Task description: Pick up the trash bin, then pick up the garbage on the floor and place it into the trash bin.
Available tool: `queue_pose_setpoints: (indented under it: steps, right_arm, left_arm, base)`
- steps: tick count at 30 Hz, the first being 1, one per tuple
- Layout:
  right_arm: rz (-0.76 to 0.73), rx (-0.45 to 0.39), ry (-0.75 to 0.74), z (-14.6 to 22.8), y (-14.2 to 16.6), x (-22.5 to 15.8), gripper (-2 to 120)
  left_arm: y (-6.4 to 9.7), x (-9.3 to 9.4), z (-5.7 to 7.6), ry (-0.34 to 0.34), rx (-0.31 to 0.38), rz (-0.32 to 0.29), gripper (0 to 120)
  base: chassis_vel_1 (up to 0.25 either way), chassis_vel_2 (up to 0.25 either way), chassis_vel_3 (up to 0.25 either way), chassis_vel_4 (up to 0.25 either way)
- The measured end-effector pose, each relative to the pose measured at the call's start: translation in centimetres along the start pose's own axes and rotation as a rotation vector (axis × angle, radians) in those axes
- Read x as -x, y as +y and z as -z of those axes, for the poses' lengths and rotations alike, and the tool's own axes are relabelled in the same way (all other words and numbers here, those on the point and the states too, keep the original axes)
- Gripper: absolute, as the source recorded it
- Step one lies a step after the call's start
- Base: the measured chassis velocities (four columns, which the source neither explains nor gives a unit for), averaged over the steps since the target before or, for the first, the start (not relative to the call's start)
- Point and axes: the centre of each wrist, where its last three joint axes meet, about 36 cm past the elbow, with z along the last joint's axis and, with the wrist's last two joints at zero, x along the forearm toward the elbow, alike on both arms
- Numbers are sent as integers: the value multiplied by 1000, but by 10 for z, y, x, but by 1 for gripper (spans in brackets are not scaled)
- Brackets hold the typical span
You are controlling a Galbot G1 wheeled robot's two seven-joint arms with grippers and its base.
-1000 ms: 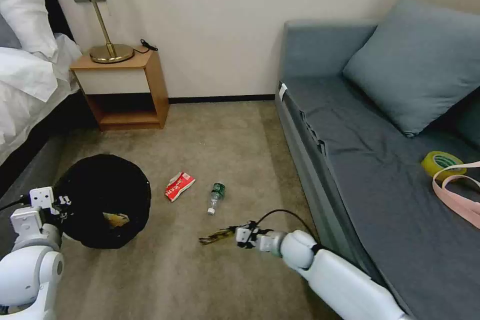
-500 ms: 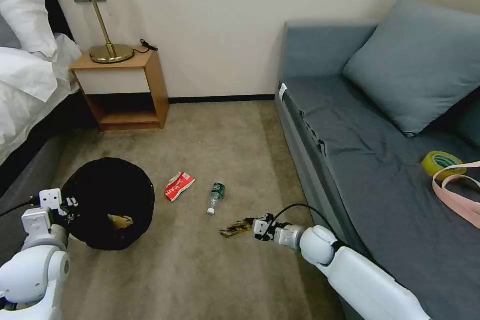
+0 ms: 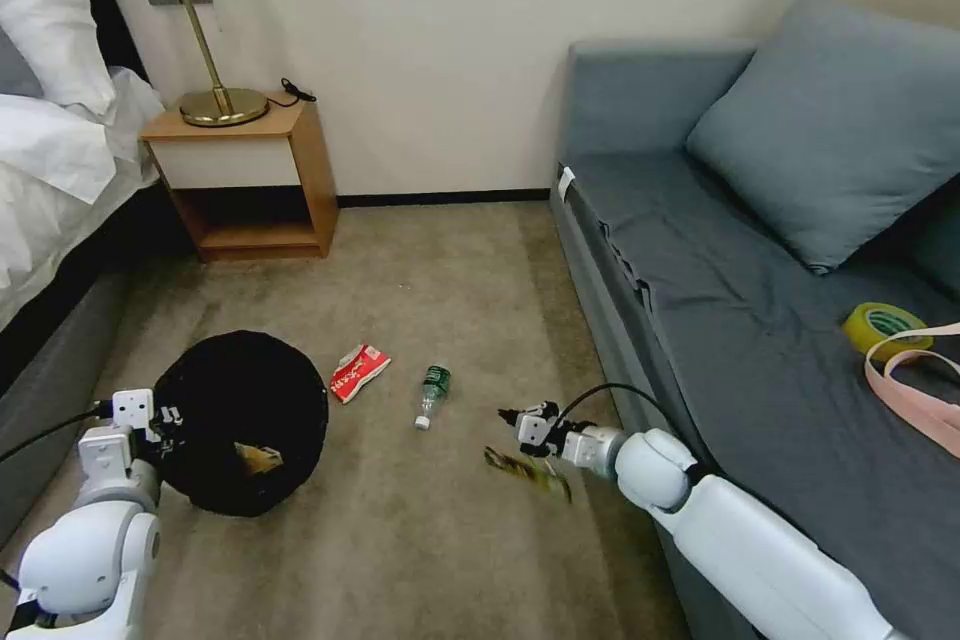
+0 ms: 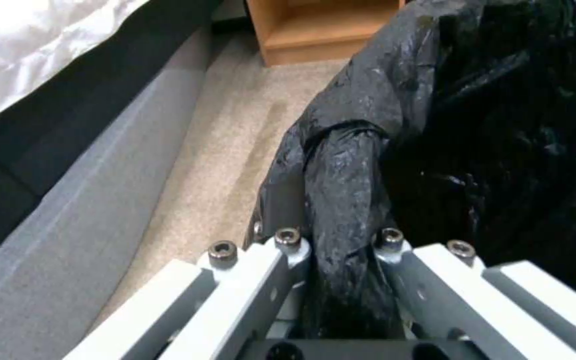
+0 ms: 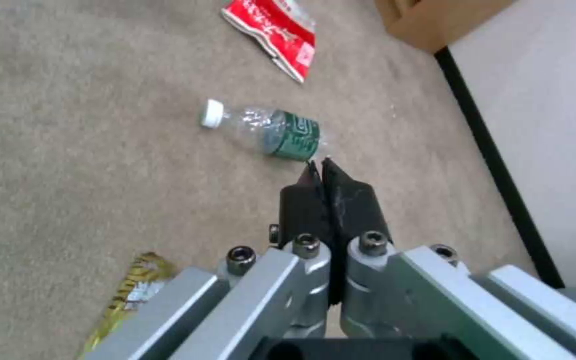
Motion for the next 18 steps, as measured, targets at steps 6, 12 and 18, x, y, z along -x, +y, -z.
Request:
queue_pose_setpoints:
  steps: [6,12,18]
  right_arm:
    - [41,25,48,-19,12,3,0]
    - [85,53,87,-33,20,11,0]
    - [115,32,123,-39,33,19,0]
  left_arm:
    - [-2,1,4,-8,-2,-1,4]
    - [1,-1,4,-7,-1,6,4]
    - [2,-4,2,-4,-3,10,4]
  base:
    - [0,0,0,0]
    - [0,0,0,0]
    - [0,0,0,0]
